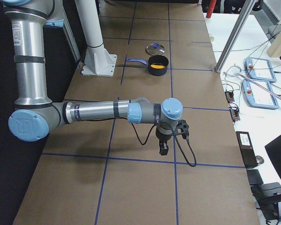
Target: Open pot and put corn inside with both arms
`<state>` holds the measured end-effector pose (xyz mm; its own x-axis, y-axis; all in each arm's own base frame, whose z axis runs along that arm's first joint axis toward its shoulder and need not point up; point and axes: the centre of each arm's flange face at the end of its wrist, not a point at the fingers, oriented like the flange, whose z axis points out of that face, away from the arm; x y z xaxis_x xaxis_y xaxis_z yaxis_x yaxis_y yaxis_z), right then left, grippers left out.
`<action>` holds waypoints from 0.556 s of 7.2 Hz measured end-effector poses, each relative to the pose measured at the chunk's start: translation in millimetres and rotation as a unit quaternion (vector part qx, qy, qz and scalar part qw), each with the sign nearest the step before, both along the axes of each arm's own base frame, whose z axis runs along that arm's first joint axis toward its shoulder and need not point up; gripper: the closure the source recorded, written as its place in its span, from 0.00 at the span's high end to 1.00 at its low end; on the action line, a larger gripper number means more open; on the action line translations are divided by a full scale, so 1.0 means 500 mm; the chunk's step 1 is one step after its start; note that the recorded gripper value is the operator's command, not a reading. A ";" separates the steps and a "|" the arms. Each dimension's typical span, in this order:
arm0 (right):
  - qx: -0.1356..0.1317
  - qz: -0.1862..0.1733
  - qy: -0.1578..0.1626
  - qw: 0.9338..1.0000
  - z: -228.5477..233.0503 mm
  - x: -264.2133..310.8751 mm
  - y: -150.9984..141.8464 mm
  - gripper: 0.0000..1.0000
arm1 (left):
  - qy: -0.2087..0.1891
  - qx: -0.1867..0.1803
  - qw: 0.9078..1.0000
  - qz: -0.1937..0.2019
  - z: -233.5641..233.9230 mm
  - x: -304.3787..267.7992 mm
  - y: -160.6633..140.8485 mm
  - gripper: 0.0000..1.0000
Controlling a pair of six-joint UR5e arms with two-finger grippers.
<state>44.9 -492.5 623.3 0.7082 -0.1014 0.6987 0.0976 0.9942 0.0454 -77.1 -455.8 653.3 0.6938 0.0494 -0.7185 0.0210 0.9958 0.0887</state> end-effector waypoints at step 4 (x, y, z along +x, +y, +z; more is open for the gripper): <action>-0.015 0.035 -0.021 0.999 0.024 0.060 0.023 1.00 | -0.001 -0.003 1.000 0.000 0.004 0.000 0.005 1.00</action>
